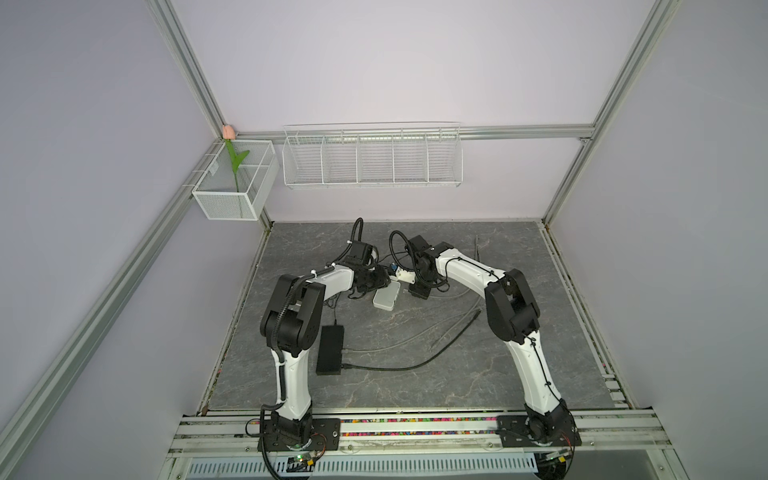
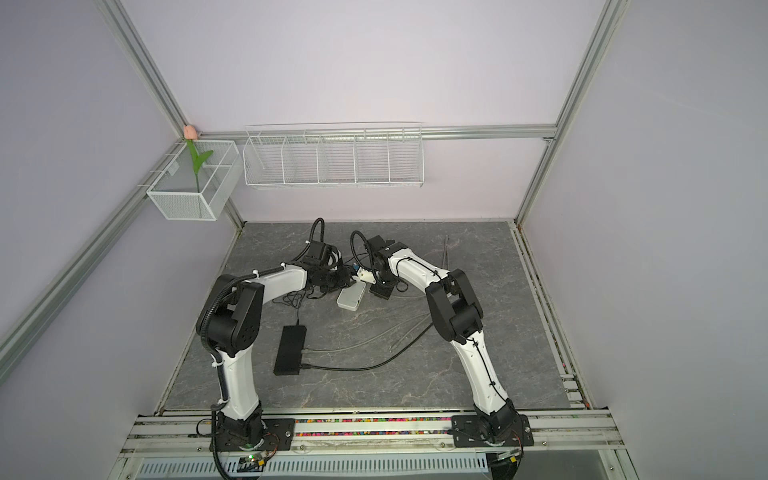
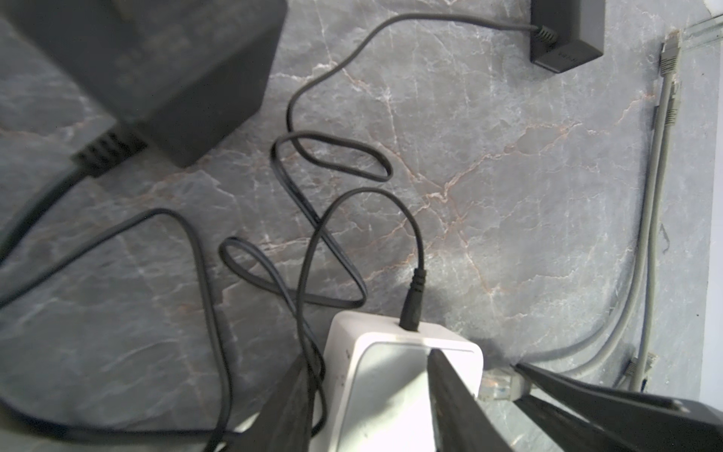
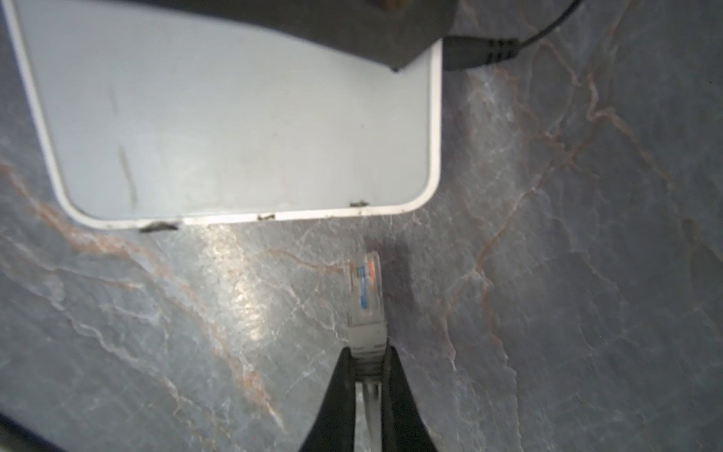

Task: Insert the plug into the switch port

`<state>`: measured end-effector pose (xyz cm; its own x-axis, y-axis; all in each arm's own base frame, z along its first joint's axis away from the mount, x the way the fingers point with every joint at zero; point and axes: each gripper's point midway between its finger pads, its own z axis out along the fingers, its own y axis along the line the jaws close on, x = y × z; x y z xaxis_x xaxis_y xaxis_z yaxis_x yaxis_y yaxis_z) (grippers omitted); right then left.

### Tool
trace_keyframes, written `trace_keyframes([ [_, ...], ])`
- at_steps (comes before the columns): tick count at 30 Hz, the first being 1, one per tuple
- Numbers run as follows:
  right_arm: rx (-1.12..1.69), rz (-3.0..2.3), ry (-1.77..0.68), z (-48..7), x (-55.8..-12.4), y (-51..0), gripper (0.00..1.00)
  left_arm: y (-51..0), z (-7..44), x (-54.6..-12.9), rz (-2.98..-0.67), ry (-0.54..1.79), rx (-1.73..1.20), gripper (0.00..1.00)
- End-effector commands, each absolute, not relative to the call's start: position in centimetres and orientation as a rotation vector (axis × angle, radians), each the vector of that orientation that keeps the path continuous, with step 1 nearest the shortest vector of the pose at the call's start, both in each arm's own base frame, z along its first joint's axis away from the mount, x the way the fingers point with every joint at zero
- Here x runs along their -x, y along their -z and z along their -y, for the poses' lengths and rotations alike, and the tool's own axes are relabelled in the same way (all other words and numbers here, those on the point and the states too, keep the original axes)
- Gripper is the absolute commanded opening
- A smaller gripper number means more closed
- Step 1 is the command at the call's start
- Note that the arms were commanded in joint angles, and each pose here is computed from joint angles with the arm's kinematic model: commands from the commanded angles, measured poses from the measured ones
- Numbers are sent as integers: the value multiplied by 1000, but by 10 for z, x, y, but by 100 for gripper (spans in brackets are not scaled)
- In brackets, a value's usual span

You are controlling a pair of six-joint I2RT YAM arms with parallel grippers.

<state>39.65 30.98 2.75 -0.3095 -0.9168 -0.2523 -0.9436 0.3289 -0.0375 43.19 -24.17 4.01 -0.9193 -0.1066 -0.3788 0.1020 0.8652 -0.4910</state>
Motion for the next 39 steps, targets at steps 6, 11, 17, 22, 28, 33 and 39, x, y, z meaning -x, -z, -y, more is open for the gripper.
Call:
trace_keyframes([
  [6,1709,-2356,-210,-322,-399,-20,6,-38,242,-428,-2650,734,-1,44],
  [11,1715,-2353,-209,-326,-397,-18,7,-33,242,-423,-2662,725,0,43],
  [17,1712,-2347,-225,-329,-395,-23,7,-26,243,-418,-2678,701,4,43],
  [22,1711,-2342,-254,-332,-392,-26,6,-25,242,-417,-2684,673,8,43],
  [28,1707,-2330,-297,-334,-389,-30,6,-24,238,-415,-2692,641,15,43],
  [33,1704,-2322,-328,-336,-385,-34,6,-21,237,-411,-2697,636,28,42],
  [39,1699,-2316,-353,-337,-382,-36,7,-16,237,-409,-2705,642,33,41],
])
